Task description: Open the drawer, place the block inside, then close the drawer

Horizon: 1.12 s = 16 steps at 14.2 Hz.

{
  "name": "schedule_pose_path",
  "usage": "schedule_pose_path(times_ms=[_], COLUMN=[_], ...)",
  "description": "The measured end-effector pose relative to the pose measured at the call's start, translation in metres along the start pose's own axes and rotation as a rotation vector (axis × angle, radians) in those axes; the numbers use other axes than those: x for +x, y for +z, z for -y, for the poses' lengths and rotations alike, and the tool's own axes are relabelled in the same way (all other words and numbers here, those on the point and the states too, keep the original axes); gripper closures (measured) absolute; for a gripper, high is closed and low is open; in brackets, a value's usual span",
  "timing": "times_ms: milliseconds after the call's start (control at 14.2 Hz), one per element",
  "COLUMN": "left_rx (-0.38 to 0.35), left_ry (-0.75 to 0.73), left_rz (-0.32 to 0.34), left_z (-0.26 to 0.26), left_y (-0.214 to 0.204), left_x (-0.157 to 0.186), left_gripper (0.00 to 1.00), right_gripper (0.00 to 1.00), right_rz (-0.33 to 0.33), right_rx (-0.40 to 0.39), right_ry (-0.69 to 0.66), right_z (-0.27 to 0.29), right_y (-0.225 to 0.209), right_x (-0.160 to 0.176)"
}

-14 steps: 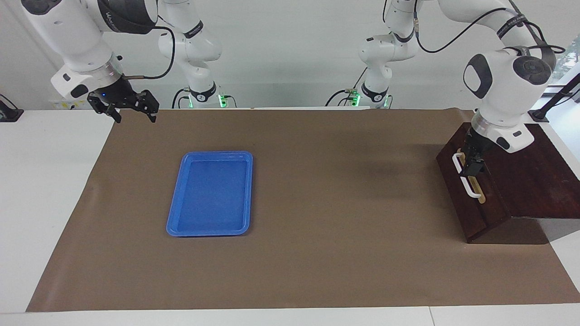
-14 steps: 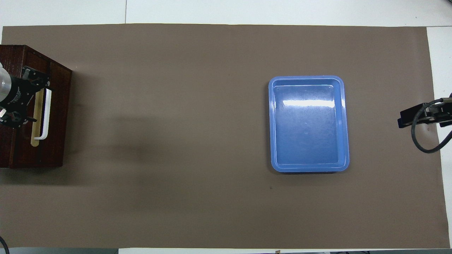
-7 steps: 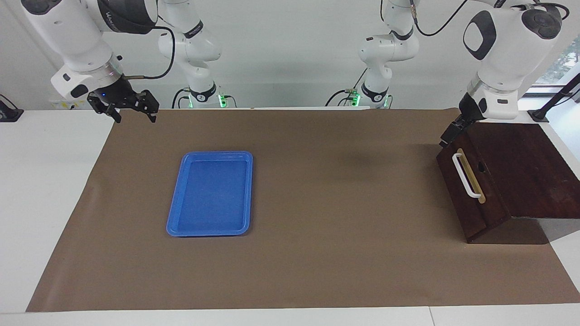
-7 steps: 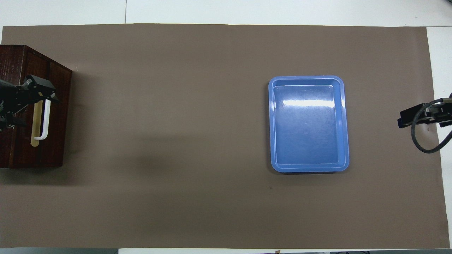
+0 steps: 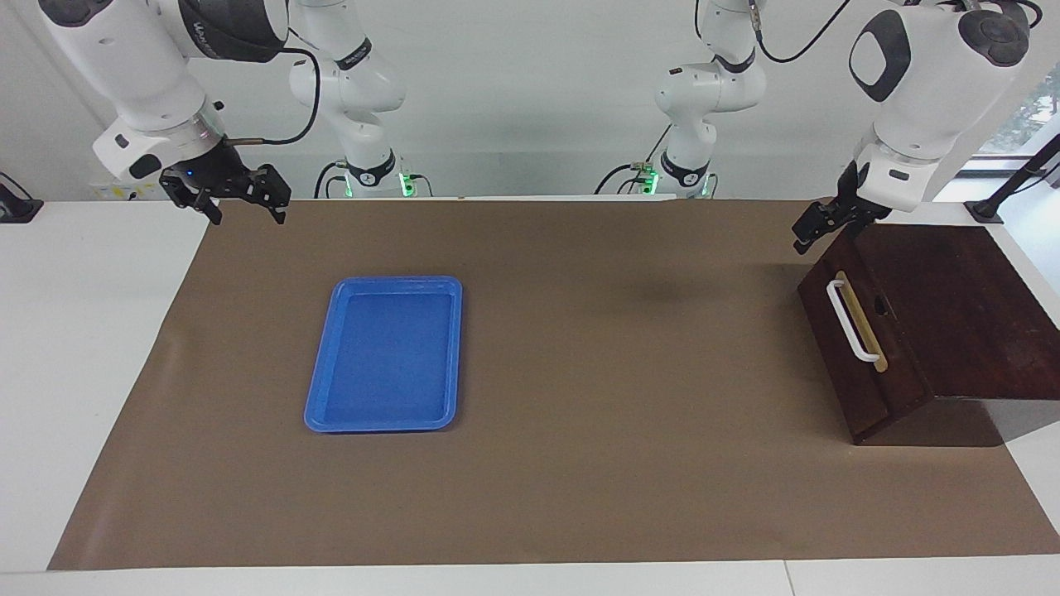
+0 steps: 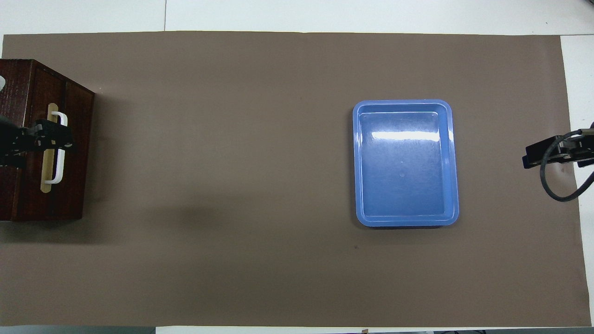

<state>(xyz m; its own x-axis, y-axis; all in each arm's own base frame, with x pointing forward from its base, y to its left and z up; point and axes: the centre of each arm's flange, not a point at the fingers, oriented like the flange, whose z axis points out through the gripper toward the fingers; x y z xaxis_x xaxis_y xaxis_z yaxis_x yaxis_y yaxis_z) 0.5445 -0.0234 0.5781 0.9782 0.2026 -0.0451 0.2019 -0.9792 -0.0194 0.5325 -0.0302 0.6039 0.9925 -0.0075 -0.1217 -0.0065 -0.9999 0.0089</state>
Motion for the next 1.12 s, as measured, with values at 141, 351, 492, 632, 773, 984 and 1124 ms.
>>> schedule_pose_path(times_ms=[141,351,492,632,773,984,1124], left_rx=[0.0,-0.005,-0.006,-0.014,-0.04,-0.046,-0.046], left_ry=[0.003,0.05,0.097,0.146,0.193,0.261,0.287], left_rz=[-0.001,-0.011,-0.013,-0.004,0.014,0.034,0.046], left_z=[-0.001,-0.006,-0.018,-0.03,-0.036,-0.039,-0.039], left_y=[-0.001,-0.002,-0.003,-0.002,0.0,0.001,0.002], left_x=[-0.001,-0.001,-0.004,-0.008,-0.011,-0.014,-0.015], left_gripper=[0.0,0.0,0.0,0.0,0.0,0.0,0.0], right_gripper=[0.0,0.0,0.0,0.0,0.0,0.0,0.0], right_rz=[0.0,0.0,0.0,0.0,0.0,0.0,0.0], right_rx=[0.0,0.0,0.0,0.0,0.0,0.0,0.0], right_ry=[0.0,0.0,0.0,0.0,0.0,0.0,0.0], right_z=[0.0,0.0,0.0,0.0,0.0,0.0,0.0], right_y=[0.0,0.0,0.0,0.0,0.0,0.0,0.0], right_x=[0.0,0.0,0.0,0.0,0.0,0.0,0.0])
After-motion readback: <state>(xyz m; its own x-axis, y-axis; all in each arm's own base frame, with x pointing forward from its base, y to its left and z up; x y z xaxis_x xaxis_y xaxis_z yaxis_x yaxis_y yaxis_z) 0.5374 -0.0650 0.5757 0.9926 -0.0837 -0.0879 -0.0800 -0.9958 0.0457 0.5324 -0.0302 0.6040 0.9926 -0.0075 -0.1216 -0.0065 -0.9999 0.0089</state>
